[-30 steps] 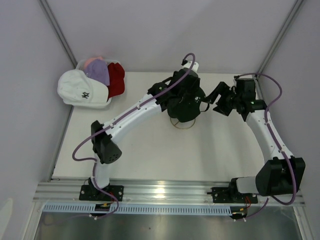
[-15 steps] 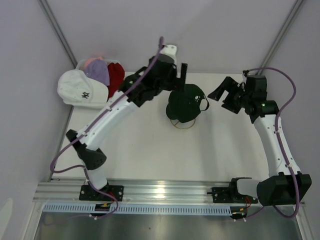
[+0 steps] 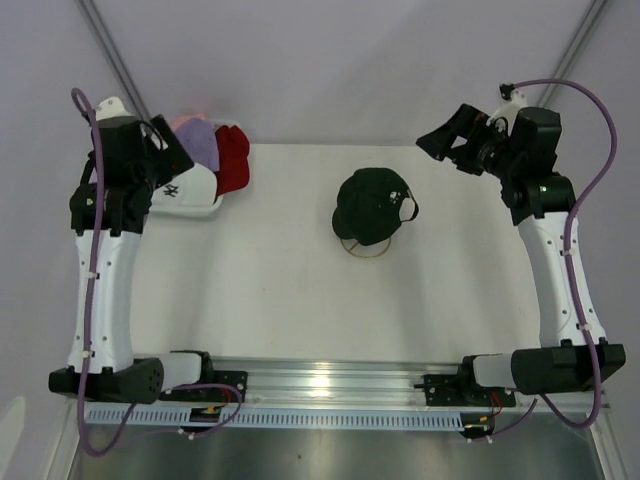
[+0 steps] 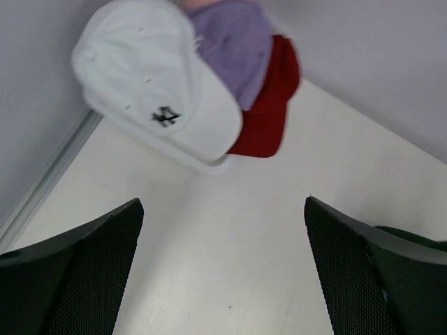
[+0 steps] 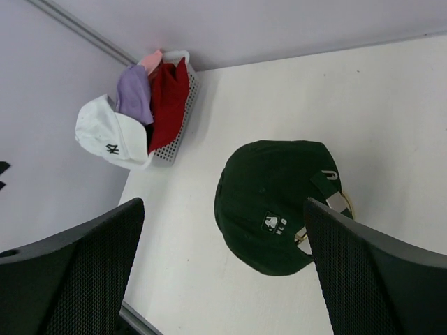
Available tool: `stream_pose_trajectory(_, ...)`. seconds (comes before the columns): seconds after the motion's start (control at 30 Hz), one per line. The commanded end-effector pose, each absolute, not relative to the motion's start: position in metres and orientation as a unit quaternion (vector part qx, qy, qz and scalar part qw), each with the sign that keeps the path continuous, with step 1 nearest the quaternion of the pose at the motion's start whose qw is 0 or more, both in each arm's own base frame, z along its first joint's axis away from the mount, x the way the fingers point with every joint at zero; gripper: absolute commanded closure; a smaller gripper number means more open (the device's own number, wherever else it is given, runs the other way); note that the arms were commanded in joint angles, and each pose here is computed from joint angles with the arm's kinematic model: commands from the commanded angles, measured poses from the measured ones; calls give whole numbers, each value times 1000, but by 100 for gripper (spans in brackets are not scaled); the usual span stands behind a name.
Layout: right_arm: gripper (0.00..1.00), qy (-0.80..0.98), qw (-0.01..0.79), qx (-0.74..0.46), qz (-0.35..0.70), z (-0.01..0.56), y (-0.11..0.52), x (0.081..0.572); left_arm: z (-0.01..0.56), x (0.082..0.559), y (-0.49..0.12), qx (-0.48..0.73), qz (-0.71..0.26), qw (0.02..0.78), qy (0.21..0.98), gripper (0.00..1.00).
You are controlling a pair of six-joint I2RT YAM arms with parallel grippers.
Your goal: Stack the hats
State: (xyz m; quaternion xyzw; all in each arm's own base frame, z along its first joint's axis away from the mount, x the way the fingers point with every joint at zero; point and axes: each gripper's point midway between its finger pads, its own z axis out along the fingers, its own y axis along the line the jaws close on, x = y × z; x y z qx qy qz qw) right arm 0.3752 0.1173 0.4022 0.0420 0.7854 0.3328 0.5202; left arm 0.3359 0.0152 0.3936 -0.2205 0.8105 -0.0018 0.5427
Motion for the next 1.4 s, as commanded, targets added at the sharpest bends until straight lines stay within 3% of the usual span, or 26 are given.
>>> stream_pose_trajectory(0.0, 0, 770, 520, 6, 371, 405, 133, 384, 345, 336, 57, -301, 20, 492, 816, 0)
stream_pose_trajectory(0.27, 0, 771, 516, -107, 358, 392, 190, 382, 304, 369, 63, -327, 13, 452, 830, 2)
stream_pose_trajectory(0.43, 0, 755, 486, -119, 424, 398, 218, 391, 282, 400, 40, -303, 89, 427, 847, 1)
stream_pose_trajectory(0.57, 0, 739, 486, -163, 438, 410, 259, 389, 275, 424, 22, -291, 48, 423, 856, 1)
stream_pose_trajectory(0.73, 3, 727, 467, -197, 463, 427, 310, 393, 274, 418, 22, -292, 45, 428, 854, 2)
stream_pose_trajectory(0.83, 5, 733, 446, -200, 473, 413, 339, 400, 284, 424, 9, -268, 10, 447, 853, 6)
stream_pose_trajectory(1.0, 7, 735, 407, -214, 499, 388, 387, 399, 254, 418, 12, -278, 69, 405, 868, 6)
stream_pose_trajectory(1.1, 11, 742, 385, -223, 501, 372, 410, 392, 275, 418, 12, -266, 28, 445, 854, 7)
stream_pose_trajectory(1.2, 13, 751, 377, -209, 500, 369, 412, 389, 267, 422, 11, -234, 37, 446, 863, 8)
stream_pose_trajectory(1.37, 9, 764, 438, -186, 435, 395, 374, 385, 248, 440, 12, -193, 142, 412, 879, 8)
